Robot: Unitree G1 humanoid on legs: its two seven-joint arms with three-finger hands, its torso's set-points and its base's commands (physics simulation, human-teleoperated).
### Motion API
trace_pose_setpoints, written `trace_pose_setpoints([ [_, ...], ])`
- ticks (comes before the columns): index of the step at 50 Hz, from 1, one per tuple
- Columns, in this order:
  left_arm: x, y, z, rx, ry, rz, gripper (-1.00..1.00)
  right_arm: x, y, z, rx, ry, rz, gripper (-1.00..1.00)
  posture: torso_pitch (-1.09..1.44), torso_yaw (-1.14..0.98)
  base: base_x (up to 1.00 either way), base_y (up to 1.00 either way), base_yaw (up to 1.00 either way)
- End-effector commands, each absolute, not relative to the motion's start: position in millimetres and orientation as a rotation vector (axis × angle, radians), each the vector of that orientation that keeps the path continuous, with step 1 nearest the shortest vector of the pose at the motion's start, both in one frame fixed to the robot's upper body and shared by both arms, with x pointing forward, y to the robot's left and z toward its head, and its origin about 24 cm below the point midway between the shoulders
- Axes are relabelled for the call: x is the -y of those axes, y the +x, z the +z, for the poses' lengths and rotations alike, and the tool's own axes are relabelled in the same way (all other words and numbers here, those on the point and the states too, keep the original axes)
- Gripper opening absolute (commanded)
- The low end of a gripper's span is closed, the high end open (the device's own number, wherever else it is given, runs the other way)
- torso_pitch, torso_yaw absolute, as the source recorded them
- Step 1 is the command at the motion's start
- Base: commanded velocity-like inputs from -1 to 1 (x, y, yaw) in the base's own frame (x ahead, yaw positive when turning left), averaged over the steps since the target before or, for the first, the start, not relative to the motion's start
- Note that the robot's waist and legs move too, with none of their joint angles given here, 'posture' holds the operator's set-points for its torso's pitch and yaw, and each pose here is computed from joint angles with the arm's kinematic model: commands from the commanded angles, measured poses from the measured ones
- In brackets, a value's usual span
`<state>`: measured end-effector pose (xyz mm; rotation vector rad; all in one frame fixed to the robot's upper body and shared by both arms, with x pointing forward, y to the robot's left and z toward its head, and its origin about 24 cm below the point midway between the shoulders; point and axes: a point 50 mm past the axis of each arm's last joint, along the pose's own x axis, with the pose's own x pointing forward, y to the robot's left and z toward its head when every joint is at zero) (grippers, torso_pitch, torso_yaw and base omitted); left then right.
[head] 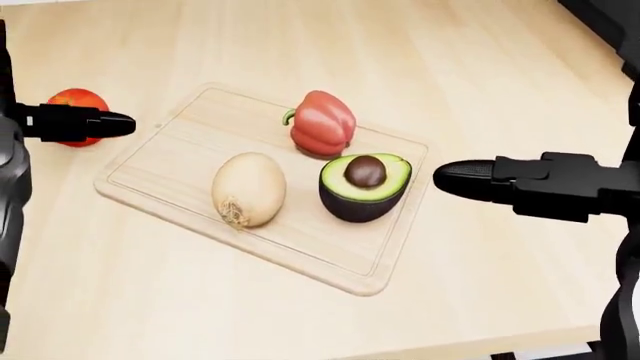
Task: Place the avocado, onion, tomato and bell pepper on the cutting board.
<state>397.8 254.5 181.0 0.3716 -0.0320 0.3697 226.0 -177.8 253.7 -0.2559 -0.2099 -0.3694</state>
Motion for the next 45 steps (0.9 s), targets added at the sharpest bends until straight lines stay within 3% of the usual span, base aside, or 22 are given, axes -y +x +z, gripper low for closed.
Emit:
trace_pose_setpoints([
  [1,-253,399,208,0.142,0.369,0.383,1.00,177,222,263,0.281,-0.260,-0.375,1.00,0.00,0.00,0.00,0.00,0.00],
  [38,-254,404,180,0.075,0.358,0.392,1.00,178,220,265,0.280,-0.266,-0.380,1.00,0.00,0.00,0.00,0.00,0.00],
  [39,-254,404,181,0.076,0.356,0.393,0.80,179,220,265,0.279,-0.266,-0.380,1.00,0.00,0.00,0.00,0.00,0.00],
  [40,-254,404,180,0.075,0.356,0.391,0.77,179,220,265,0.279,-0.265,-0.381,1.00,0.00,0.00,0.00,0.00,0.00],
  [41,-254,404,180,0.075,0.356,0.389,0.45,179,220,263,0.277,-0.266,-0.380,1.00,0.00,0.00,0.00,0.00,0.00],
  [42,-253,404,180,0.074,0.358,0.389,0.29,179,220,263,0.276,-0.265,-0.381,1.00,0.00,0.00,0.00,0.00,0.00],
  [45,-253,404,180,0.075,0.359,0.387,0.18,179,220,262,0.276,-0.264,-0.383,1.00,0.00,0.00,0.00,0.00,0.00],
])
